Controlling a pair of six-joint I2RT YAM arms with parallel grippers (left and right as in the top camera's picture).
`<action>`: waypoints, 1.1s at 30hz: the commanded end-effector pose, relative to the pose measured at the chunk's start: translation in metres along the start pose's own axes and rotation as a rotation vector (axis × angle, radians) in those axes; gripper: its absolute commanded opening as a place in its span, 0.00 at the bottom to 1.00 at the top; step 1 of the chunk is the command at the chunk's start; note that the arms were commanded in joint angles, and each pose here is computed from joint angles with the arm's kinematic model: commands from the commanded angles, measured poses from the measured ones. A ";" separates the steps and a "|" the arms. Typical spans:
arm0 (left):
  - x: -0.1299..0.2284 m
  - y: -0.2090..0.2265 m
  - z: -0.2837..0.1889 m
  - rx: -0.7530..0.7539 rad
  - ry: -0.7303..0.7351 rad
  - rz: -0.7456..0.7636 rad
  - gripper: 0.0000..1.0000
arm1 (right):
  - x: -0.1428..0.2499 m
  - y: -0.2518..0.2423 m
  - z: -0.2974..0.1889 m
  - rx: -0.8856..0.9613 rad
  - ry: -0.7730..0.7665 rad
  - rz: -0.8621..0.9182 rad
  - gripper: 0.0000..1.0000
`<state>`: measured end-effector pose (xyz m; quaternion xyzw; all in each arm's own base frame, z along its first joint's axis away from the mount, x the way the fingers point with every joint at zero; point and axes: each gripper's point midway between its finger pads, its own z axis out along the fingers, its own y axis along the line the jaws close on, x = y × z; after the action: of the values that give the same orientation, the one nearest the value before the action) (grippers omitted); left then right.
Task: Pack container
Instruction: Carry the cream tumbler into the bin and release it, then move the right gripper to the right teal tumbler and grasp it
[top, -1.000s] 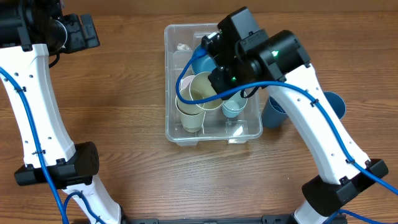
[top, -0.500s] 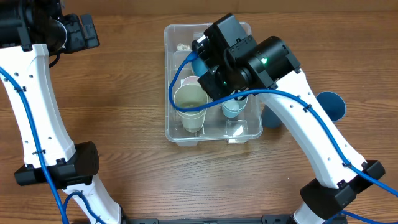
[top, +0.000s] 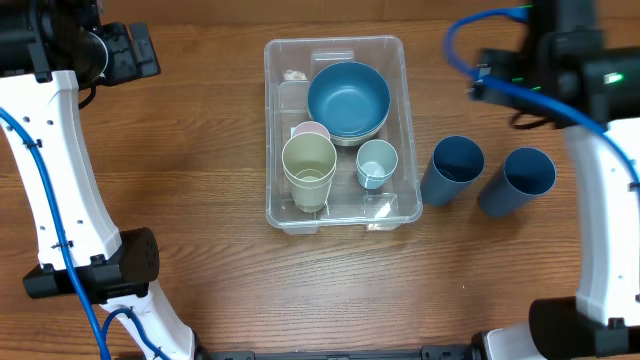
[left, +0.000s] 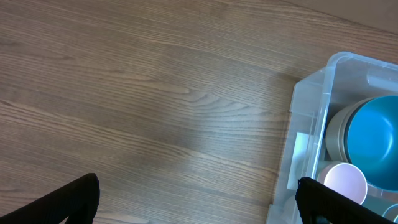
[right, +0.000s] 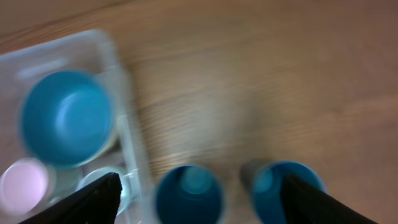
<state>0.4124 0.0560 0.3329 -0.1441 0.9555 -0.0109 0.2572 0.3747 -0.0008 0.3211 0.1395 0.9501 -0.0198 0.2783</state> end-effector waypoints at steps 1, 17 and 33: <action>0.001 0.002 -0.013 -0.002 -0.026 0.004 1.00 | 0.008 -0.038 0.025 0.010 0.105 0.158 0.82; 0.001 0.002 -0.013 -0.003 -0.026 0.004 1.00 | 0.099 -0.130 0.088 0.054 0.479 0.491 0.68; 0.001 0.002 -0.013 -0.003 -0.026 0.004 1.00 | 0.129 -0.135 0.122 0.064 0.533 0.563 0.38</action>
<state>0.4124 0.0559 0.3329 -0.1441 0.9555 -0.0111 0.2572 0.3004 -0.1125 0.1509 0.3902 0.9185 0.0624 0.0143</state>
